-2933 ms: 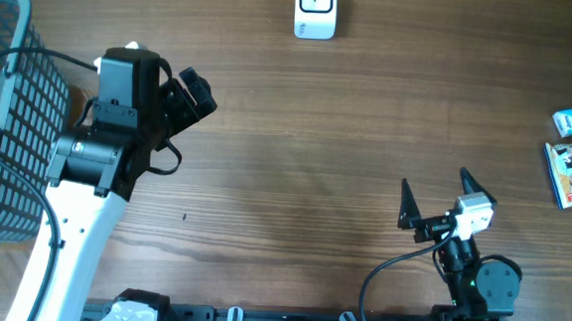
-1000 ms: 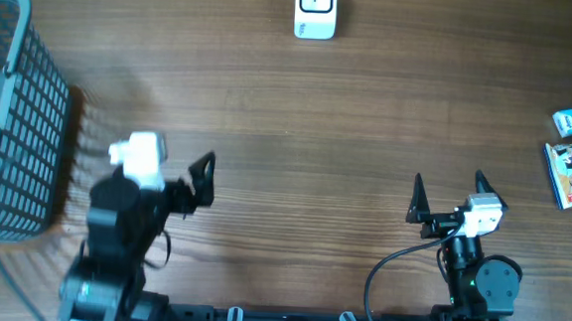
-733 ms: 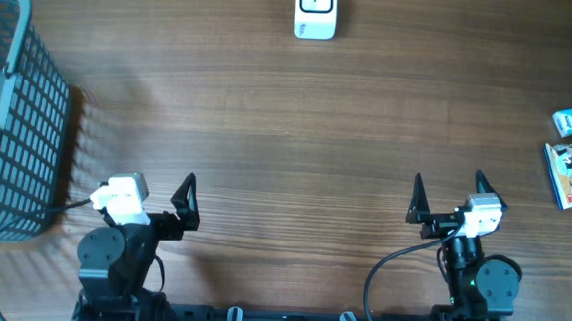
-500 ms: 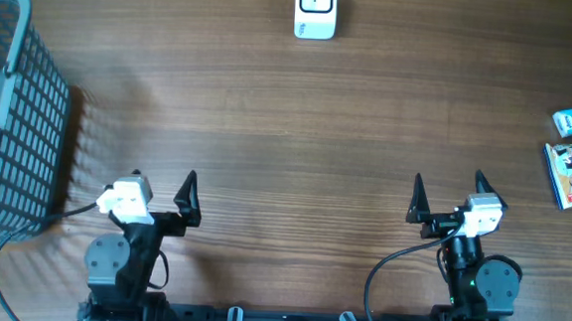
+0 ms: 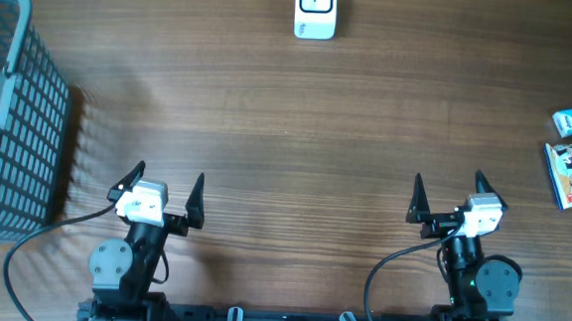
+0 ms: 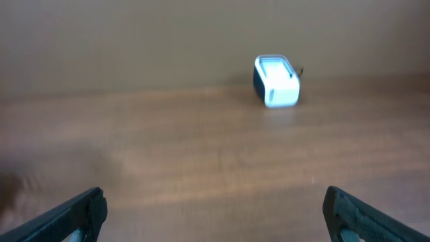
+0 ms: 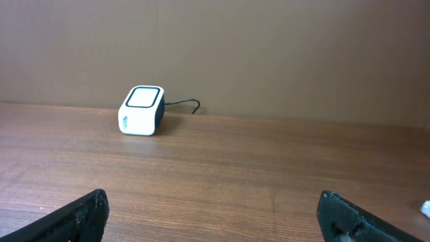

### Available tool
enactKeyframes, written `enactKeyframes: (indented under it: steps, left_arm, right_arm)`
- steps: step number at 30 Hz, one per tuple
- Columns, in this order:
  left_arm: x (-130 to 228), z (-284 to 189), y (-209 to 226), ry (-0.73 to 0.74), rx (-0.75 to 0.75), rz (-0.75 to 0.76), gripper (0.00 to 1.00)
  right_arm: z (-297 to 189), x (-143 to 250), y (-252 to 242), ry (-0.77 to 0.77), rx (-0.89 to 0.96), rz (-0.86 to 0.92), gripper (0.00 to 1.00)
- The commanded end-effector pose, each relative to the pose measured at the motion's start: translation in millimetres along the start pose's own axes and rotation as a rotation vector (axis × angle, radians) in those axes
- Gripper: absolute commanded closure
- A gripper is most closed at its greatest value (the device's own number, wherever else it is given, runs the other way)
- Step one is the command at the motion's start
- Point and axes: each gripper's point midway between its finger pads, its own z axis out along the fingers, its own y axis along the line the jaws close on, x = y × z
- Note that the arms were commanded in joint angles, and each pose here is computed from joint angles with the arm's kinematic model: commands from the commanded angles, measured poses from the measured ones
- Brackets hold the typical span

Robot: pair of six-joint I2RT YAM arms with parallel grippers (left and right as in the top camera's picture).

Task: Scan the item barcode

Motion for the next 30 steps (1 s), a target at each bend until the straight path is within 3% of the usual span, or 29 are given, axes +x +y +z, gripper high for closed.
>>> enactKeyframes:
  steps: [1,6,11,30]
  left_arm:
    - [2,4,-1,-0.051,0.012,0.046,0.00]
    - [4,5,6,-0.047,-0.028,0.020,0.00]
    - [7,1,36,-0.044,-0.202,-0.087,0.00]
    - [7,0,41,-0.036,-0.231,-0.007,0.00]
  right_arm:
    - [0,-2,-3,-0.009,0.012,0.010,0.00]
    - [0,-2,-2,-0.009,0.012,0.010,0.00]
    - [0,-2,-3,-0.009,0.012,0.009,0.00]
    - [0,-2,-2,-0.009,0.012,0.009,0.00]
